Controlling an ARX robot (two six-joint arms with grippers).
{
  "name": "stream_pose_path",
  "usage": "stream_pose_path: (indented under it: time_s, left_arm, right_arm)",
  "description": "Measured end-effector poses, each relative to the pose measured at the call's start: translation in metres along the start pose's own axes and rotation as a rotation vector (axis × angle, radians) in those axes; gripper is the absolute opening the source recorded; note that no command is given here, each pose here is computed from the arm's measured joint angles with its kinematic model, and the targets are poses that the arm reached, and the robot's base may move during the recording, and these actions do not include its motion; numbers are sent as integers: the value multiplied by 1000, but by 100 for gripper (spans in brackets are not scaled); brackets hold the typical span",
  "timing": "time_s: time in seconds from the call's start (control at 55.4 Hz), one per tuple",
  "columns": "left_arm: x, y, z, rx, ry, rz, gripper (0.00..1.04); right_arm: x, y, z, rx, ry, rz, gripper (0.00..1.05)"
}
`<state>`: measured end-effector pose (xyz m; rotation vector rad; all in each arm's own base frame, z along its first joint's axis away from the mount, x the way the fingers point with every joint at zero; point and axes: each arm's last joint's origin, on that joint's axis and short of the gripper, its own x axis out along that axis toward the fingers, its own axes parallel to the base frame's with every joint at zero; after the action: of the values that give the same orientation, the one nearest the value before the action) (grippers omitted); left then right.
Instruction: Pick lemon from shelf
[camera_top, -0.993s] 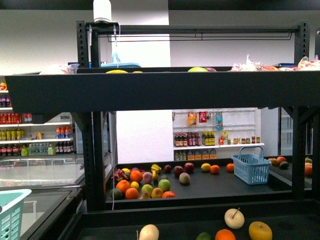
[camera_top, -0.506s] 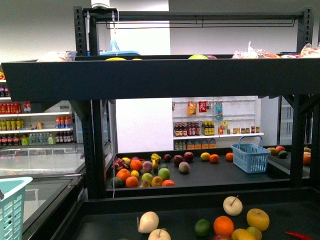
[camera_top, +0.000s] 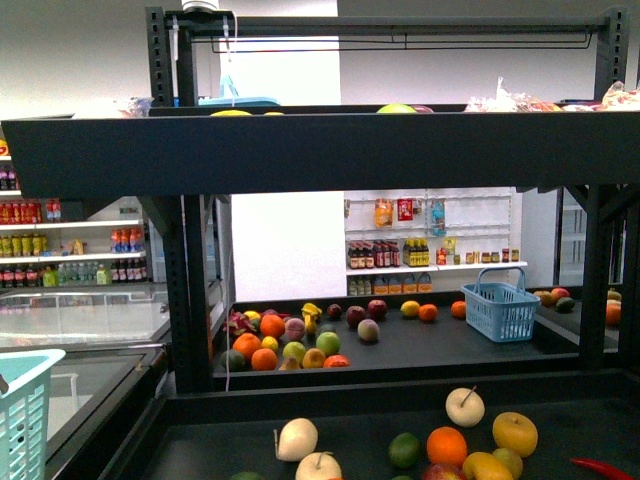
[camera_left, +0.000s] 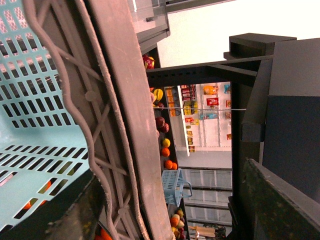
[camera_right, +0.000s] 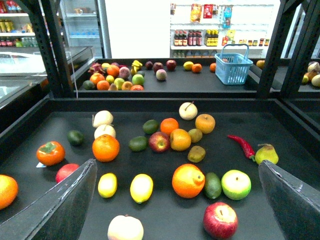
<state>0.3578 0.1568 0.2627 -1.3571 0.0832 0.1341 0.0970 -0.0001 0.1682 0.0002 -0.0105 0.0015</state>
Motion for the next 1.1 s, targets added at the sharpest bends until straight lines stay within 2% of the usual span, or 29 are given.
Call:
stream_pose_path:
  time_s: [0.217,0.361,0.451,0.632,0.921,1.101]
  left_arm:
    - [5,7,-2,-9,-14,38,44]
    - [6,9,-3,-11,-22,60,23]
    - [6,10,-3,-13,-25,68,19]
    - [4,4,-9,40,-1,73,19]
    - [-20,-18,-33,216,146,0,17]
    - [-36,-37,-61,282,296,-98,13]
  right_arm:
    - [0,0,0,0,0,0,97]
    - [0,0,0,0,0,0,97]
    - [0,0,0,0,0,0,97]
    - [0,0,0,0,0,0,97]
    - [0,0,0,0,0,0,97]
    - [0,0,0,0,0,0,97]
